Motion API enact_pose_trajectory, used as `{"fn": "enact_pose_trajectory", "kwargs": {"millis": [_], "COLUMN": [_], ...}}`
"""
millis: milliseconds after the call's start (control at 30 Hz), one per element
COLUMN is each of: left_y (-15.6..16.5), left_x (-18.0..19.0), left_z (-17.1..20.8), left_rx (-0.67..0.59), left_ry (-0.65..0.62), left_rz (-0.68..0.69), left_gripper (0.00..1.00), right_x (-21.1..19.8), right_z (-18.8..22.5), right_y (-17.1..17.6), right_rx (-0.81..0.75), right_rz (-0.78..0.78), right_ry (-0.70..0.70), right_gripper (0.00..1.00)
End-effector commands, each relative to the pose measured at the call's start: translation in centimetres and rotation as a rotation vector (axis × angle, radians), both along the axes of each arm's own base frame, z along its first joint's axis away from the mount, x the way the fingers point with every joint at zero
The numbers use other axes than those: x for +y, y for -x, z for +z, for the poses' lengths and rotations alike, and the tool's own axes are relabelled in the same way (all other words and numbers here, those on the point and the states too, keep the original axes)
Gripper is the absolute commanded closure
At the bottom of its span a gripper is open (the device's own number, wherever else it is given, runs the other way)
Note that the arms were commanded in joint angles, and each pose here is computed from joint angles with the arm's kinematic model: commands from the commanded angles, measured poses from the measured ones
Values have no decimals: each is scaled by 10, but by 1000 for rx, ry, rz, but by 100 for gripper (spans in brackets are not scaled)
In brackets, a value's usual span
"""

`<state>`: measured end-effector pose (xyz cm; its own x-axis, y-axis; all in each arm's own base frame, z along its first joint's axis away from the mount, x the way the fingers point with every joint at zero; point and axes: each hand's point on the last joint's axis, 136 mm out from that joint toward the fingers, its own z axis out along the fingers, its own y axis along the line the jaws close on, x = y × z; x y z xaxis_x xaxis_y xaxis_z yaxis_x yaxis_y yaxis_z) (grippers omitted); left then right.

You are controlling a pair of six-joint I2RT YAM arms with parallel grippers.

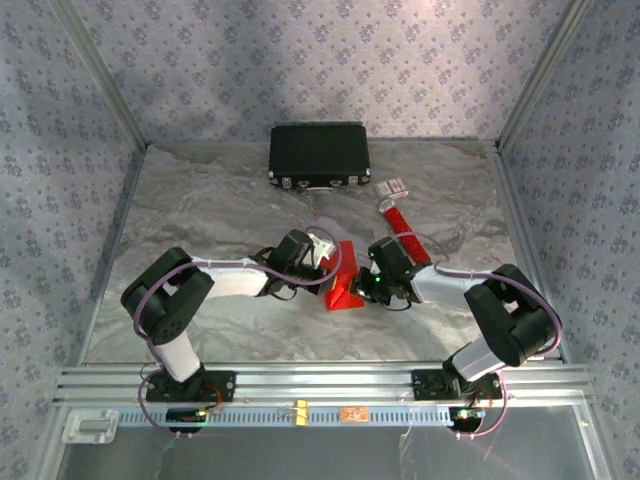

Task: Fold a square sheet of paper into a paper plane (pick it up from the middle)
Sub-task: Fold the triangle a second time at the center of the table.

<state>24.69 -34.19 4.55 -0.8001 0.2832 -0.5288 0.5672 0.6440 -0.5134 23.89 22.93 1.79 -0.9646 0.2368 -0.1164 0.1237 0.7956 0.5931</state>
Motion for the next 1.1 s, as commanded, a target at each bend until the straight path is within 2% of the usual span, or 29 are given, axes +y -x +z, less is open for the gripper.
{"fn": "enact_pose_trajectory", "kwargs": {"millis": [0,633,1067], "left_y": [-9,-10,-16], "left_x": [-1,5,3], "left_z": [2,-13,-11], "left_rx": [-41,-35,-46], "left_ry": [-32,-90,-82], "left_rz": [-13,-5,18], "left_gripper": [99,97,97], "right_x": [-16,-15,-15], "right_z": [-12,-10,-10], "right_y": [11,9,9], "right_rx": [52,50,49], "right_rz": [6,8,5], "right_ry": [71,70,70], "right_gripper": [90,90,90]}}
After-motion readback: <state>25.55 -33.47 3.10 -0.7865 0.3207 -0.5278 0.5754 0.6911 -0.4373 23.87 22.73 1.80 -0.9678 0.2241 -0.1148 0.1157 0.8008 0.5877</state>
